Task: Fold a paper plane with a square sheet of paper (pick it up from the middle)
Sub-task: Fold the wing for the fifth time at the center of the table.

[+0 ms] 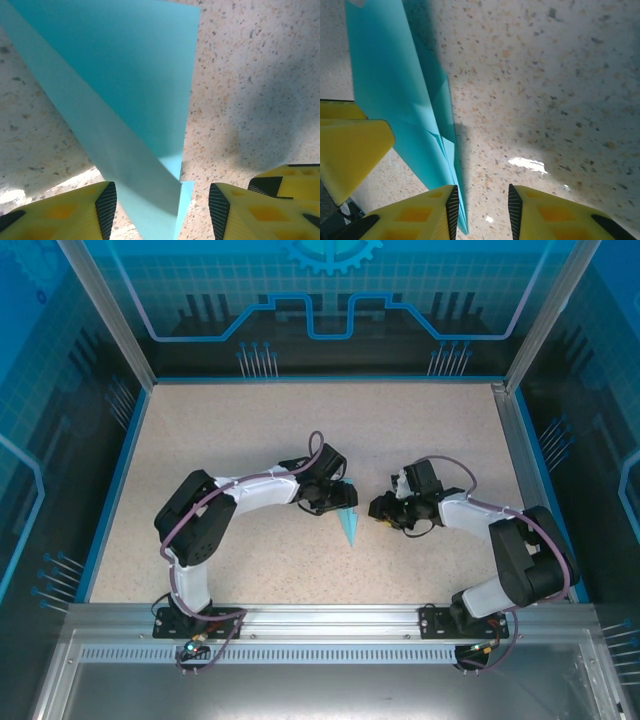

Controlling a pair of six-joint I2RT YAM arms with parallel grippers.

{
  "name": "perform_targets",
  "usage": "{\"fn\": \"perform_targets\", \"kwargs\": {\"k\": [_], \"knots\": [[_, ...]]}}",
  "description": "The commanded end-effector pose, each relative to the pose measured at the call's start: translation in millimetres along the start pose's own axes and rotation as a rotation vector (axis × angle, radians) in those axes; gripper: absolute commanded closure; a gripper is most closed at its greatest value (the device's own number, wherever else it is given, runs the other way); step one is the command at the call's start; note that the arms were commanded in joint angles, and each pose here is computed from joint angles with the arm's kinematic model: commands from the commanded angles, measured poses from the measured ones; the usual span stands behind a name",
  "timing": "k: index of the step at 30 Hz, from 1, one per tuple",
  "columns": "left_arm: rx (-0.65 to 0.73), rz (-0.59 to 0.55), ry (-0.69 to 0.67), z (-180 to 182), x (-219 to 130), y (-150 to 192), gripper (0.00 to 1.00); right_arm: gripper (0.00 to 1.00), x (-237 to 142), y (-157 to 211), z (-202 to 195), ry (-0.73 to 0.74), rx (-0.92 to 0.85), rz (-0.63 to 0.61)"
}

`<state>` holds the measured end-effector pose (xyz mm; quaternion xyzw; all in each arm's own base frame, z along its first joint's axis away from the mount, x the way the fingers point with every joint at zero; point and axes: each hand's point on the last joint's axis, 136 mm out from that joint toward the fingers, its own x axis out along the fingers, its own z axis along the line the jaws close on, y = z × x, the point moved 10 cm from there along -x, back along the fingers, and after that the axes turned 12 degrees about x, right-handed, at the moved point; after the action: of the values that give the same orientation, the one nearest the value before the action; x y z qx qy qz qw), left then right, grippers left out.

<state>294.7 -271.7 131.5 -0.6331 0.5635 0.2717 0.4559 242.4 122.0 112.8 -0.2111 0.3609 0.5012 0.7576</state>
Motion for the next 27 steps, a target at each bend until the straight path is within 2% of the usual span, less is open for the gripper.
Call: {"fn": "perform_targets", "kwargs": {"k": [1,6,10,13,21,24,27], "knots": [[-0.017,-0.016,-0.048,-4,-13,-2,0.45,0.64,-4,0,-2,-0.003,-0.007,-0.02],[-0.009,-0.017,-0.047,-5,-15,-3,0.45,0.58,-9,0,0,-0.024,-0.026,-0.053],[-0.012,-0.024,-0.057,-3,-17,-2,0.44,0.5,-22,1,5,-0.024,-0.061,-0.118],[-0.022,-0.031,-0.061,-3,-18,-1,0.44,0.49,-35,3,7,-0.008,-0.098,-0.177],[-0.036,-0.041,-0.087,-3,-25,-3,0.43,0.32,-63,14,6,-0.035,-0.162,-0.291],[-0.034,-0.046,-0.096,-3,-28,-3,0.42,0.36,-61,17,10,-0.123,-0.203,-0.24],[-0.031,-0.052,-0.093,-5,-29,-5,0.42,0.48,-51,17,18,-0.199,-0.217,-0.152]]}}
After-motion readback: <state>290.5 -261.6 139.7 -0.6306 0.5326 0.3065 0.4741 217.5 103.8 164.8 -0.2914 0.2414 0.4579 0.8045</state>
